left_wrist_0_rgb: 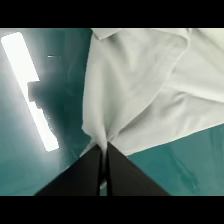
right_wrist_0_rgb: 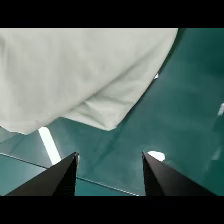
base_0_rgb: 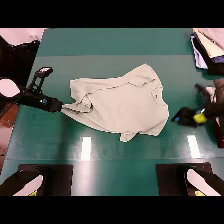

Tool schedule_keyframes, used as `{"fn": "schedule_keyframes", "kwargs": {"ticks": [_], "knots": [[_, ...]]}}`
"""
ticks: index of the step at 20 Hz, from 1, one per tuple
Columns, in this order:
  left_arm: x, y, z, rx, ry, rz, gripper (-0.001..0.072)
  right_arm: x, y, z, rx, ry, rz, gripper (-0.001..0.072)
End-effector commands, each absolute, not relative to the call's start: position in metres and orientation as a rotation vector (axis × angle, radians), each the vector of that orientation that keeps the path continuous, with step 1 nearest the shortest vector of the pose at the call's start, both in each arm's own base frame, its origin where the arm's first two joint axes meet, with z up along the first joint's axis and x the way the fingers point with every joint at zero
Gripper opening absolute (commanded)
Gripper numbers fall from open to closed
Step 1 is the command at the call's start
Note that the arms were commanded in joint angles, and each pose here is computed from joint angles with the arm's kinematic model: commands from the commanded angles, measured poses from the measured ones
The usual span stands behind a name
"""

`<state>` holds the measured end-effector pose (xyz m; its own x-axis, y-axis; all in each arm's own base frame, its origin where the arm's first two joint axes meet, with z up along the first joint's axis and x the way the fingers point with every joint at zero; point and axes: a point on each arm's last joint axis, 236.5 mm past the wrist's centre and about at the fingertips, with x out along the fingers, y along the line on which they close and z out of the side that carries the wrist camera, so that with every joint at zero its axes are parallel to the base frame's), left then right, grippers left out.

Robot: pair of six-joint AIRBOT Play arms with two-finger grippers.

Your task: Fold the shirts.

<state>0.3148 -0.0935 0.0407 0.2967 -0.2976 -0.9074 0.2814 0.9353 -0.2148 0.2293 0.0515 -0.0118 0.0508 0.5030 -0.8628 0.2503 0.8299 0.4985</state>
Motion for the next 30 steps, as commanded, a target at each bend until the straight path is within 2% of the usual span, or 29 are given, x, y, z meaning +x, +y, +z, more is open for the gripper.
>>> {"fn": "schedule_keyframes", "kwargs": {"ticks": [1,4,14,15,16,18,19,21,25,27,30], "knots": [[0.315,-0.105,0.048,-0.062,1.191,-0.416,0.0025,0.203,0.079,-0.057,0.846,1.488,0.163,0.0447],[0.315,-0.106,0.048,-0.065,1.194,-0.418,0.0025,0.206,0.086,-0.068,0.933,1.417,0.127,0.043],[0.312,-0.106,0.047,-0.065,1.204,-0.421,0.0025,0.205,0.102,-0.094,0.914,1.483,0.126,0.0428],[0.312,-0.106,0.047,-0.064,1.204,-0.421,0.0025,0.206,0.105,-0.097,0.894,1.485,0.131,0.0359],[0.312,-0.106,0.047,-0.064,1.204,-0.421,0.0024,0.208,0.106,-0.099,0.879,1.478,0.131,0.0259],[0.311,-0.106,0.047,-0.064,1.209,-0.422,0.0025,0.214,0.104,-0.095,0.862,1.45,0.135,0.0162],[0.31,-0.106,0.047,-0.068,1.213,-0.42,0.0024,0.22,0.102,-0.087,0.844,1.419,0.144,0.0068],[0.312,-0.106,0.048,-0.106,1.215,-0.393,0.0025,0.245,0.094,-0.056,0.819,1.304,0.166,0.0018],[0.34,-0.108,0.096,-0.167,1.087,-0.351,0.0024,0.301,0.071,0.055,0.729,1.012,0.227,0.0017],[0.363,-0.11,0.157,-0.189,0.938,-0.345,0.0025,0.326,0.057,0.129,0.665,0.842,0.245,0.0016],[0.383,-0.11,0.285,-0.224,0.626,-0.348,0.0024,0.348,0.034,0.252,0.552,0.585,0.254,0.0016]]}}
